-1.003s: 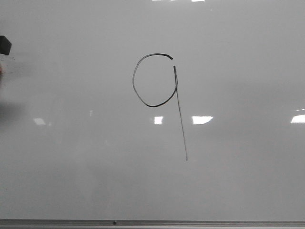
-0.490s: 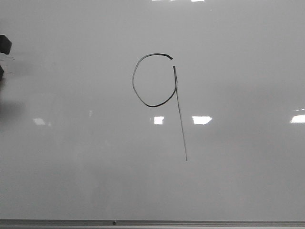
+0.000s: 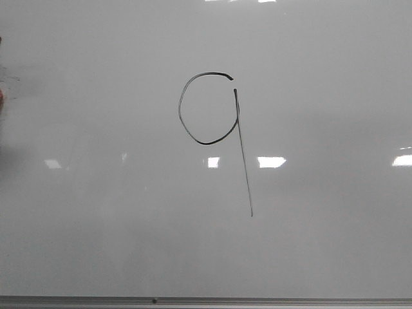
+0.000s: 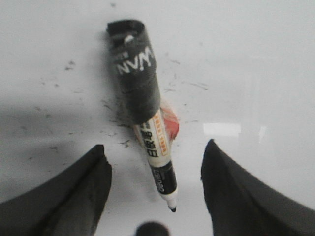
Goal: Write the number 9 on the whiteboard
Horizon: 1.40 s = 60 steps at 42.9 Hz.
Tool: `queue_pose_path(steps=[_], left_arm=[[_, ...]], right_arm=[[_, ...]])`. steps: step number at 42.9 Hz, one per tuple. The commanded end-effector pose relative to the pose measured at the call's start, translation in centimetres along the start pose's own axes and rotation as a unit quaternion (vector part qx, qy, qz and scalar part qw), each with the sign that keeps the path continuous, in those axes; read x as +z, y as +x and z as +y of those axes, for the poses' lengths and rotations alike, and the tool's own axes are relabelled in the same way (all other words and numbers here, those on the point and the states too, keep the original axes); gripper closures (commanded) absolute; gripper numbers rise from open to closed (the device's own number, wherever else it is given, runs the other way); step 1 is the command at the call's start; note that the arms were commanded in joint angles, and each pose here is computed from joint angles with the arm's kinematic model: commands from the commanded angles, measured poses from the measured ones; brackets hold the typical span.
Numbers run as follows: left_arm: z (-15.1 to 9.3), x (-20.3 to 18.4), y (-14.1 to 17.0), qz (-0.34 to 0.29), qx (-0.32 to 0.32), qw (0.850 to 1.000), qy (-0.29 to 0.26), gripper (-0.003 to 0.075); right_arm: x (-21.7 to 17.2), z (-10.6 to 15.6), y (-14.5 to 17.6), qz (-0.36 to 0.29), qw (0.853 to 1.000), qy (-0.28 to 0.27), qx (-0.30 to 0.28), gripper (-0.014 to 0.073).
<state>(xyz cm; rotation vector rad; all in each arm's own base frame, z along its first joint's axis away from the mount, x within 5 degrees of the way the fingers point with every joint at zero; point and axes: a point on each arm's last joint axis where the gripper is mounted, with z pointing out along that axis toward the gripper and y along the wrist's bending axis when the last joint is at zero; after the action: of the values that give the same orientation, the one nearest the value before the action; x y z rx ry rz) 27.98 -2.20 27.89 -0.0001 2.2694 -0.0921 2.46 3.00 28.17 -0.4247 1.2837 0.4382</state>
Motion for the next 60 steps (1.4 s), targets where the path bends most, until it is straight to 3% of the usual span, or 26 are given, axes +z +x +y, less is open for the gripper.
queue_pose_path(steps=[1, 11, 19, 29, 38, 60], left_arm=[[-0.1, -5.0, -1.9, -0.099, -0.001, 0.995, 0.006, 0.0317], [-0.9, -13.6, 0.7, -0.215, 0.013, 0.976, 0.039, 0.0386], [-0.6, -17.9, 4.8, -0.279, 0.003, 0.958, 0.06, 0.0552], [-0.1, -20.5, 8.2, -0.332, 0.002, 0.941, 0.066, 0.0739], [0.1, -22.1, 8.9, -0.368, -0.001, 0.927, 0.071, 0.0739], [0.2, -22.1, 8.9, -0.369, 0.011, 0.927, 0.061, 0.0739]], right_arm=[[-0.4, -0.2, -1.1, -0.029, 0.999, 0.018, 0.004, 0.0664], [-0.4, -0.2, -1.1, -0.029, 0.999, 0.017, 0.004, 0.0664], [-0.4, -0.2, -1.1, -0.029, 0.999, 0.017, 0.004, 0.0664], [-0.4, -0.2, -1.1, -0.029, 0.999, 0.017, 0.004, 0.0664], [-0.4, -0.2, -1.1, -0.029, 0.999, 0.017, 0.004, 0.0664], [-0.4, -0.2, -1.1, -0.029, 0.999, 0.017, 0.004, 0.0664]])
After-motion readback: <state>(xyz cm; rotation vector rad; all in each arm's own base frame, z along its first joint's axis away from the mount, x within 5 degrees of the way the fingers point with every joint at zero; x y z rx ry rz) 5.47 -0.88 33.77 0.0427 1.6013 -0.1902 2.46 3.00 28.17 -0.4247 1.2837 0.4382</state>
